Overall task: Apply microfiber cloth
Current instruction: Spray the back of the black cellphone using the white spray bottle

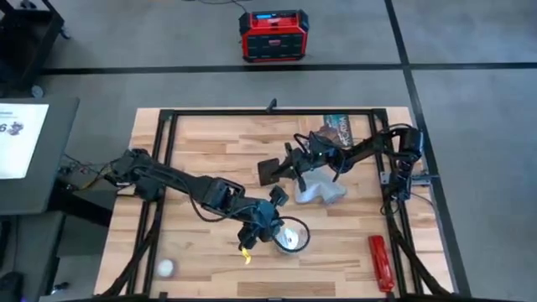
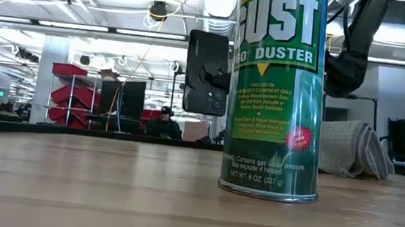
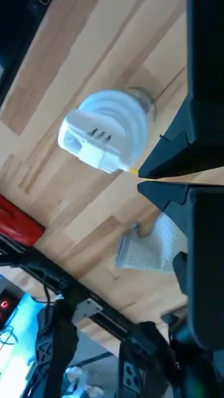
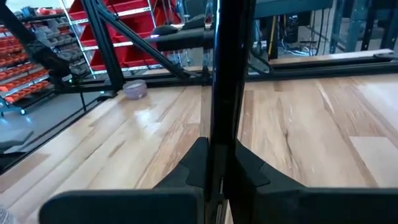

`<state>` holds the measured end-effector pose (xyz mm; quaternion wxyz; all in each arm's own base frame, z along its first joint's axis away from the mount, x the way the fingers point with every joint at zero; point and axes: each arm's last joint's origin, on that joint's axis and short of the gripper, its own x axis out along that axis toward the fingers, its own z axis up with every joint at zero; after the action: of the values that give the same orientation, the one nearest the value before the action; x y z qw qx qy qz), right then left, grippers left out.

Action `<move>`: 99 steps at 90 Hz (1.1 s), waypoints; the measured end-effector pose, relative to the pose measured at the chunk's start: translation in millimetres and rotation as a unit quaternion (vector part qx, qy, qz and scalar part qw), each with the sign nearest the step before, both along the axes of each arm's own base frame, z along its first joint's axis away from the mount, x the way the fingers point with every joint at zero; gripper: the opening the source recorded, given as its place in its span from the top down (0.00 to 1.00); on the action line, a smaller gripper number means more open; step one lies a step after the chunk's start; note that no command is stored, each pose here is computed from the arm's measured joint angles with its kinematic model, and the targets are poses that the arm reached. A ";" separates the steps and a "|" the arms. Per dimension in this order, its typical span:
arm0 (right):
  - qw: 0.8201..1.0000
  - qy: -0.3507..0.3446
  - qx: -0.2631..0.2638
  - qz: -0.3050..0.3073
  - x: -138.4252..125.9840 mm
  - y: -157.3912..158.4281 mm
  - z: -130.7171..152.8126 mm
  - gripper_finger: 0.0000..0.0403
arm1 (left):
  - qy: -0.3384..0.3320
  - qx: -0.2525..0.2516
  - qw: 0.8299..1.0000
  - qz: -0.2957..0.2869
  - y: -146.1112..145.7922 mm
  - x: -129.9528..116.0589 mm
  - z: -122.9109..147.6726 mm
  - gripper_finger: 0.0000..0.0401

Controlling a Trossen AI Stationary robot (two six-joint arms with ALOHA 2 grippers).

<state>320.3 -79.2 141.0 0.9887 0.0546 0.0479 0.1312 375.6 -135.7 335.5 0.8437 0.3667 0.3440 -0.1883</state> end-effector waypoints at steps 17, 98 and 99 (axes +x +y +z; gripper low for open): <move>1.000 0.001 0.000 0.000 0.0 0.0 -0.1 0.97 | -0.013 0.000 1.000 -0.008 -1.3 3.9 4.6 1.00; 1.000 0.001 0.000 0.002 0.0 0.5 -0.3 0.97 | 0.019 -0.034 0.999 -0.004 0.0 10.0 -7.9 1.00; 1.000 0.001 0.000 0.002 0.0 0.5 -0.3 0.97 | 0.020 -0.033 0.999 -0.004 0.1 11.0 -9.2 1.00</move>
<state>320.3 -78.7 140.7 0.9883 0.0550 0.0492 0.1332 386.6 -135.6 326.3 0.8476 0.3359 0.3530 -0.2102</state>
